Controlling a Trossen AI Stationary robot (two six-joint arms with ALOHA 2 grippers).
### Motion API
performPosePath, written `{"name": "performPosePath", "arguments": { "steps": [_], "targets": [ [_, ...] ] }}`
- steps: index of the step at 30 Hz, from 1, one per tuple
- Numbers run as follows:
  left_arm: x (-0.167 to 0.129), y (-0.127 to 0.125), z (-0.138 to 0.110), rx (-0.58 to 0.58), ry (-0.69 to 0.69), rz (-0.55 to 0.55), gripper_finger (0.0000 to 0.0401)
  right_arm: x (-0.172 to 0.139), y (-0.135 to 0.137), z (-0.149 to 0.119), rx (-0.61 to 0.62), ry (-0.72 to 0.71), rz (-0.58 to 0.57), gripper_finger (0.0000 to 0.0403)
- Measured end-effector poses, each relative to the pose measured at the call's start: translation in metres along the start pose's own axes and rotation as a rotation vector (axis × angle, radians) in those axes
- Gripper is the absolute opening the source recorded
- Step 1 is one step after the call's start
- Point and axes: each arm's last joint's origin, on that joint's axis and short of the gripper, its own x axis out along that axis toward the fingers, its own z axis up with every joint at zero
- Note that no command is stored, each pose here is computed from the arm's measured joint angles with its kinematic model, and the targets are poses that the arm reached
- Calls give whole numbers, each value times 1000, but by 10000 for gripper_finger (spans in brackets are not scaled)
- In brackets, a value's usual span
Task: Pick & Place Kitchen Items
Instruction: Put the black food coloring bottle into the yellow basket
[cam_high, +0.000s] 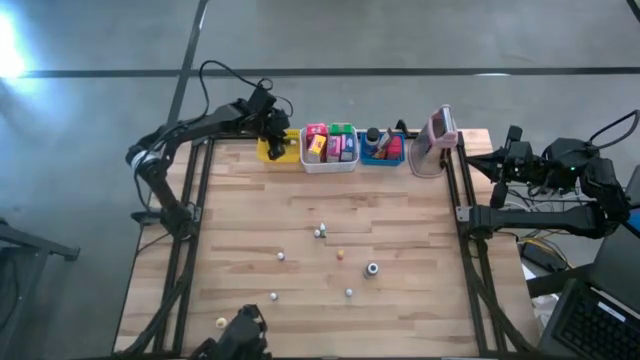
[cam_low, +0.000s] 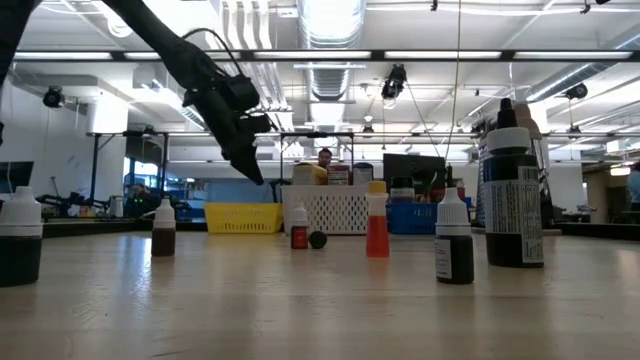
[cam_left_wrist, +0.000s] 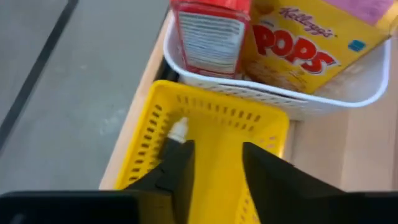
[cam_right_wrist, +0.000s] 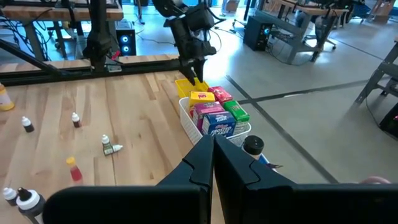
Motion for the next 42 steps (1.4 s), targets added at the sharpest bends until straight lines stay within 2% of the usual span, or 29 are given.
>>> {"name": "performPosePath", "arguments": {
  "steps": [2,7,10,16,18,20,26,31,34,42],
  "targets": [
    [8,2,0,-6,-6,10,168,0,0,0,-3,0,0,8],
    [28,10,-4,-126,68,101,213,0,0,0,-2,0,0,8],
    [33,8,-3,-199,91,100,216,0,0,0,1,0,0,8],
    [34,0,3,-488,74,99,208,0,0,0,-1,0,0,8],
    [35,-4,5,-525,74,108,204,0,0,0,2,0,0,8],
    [37,-10,8,-462,84,124,201,0,0,0,-2,0,0,8],
    [40,-22,12,-31,117,111,203,0,0,0,-1,0,0,8],
    [41,-21,10,144,135,99,201,0,0,0,2,0,0,8],
    [42,-20,7,193,145,94,194,0,0,0,-3,0,0,8],
    [44,-20,7,205,136,99,177,0,0,0,0,0,0,8]
  ]
}}
